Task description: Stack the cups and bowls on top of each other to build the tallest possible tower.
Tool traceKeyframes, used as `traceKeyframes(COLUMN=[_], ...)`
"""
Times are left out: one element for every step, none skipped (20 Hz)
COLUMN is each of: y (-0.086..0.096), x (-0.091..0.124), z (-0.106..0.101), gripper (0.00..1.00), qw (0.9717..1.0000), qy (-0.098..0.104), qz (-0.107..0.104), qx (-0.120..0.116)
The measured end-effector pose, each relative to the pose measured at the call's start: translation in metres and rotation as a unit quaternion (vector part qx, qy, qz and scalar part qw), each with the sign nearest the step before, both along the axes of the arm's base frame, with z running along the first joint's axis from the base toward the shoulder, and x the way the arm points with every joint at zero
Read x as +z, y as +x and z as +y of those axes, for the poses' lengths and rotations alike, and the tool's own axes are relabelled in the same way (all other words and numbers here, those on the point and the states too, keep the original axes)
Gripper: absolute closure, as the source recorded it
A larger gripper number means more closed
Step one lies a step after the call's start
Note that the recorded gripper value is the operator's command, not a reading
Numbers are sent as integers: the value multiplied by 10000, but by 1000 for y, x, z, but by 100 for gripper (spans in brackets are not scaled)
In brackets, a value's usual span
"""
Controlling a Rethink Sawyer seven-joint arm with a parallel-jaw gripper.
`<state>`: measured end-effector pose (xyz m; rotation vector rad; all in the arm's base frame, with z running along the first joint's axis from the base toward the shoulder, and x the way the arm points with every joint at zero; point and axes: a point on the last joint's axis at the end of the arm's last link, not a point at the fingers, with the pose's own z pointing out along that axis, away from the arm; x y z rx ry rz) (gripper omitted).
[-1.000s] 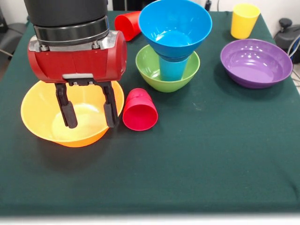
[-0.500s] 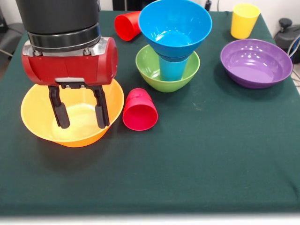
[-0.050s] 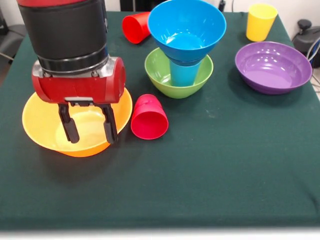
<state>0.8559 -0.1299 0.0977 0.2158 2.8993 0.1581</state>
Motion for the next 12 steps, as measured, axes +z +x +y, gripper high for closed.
traceKeyframes(y=[-1, -2, -2, -4, -5, -6, -8, -9, -12, -13, -14, -14], x=[-2, -5, -6, -10, -13, -16, -20, -21, -26, -28, -28, -29], z=[0, -1, -1, -2, -2, -3, -4, -4, -5, -5, -6, -6], gripper=[0, 0, 0, 0, 0, 0, 0, 0, 0, 0, 0, 0], qw=[10000, 10000, 10000, 10000, 10000, 9999, 9999, 9999, 9998, 9998, 9998, 9997], qy=[3, 3, 3, 5, 4, 3, 1, -1, -11, -18, -22, -26], qz=[17, 33, 42, 75, 90, 115, 140, 154, 193, 211, 219, 228], qx=[-3, -6, -9, -16, -18, -23, -28, -30, -30, -29, -29, -29])
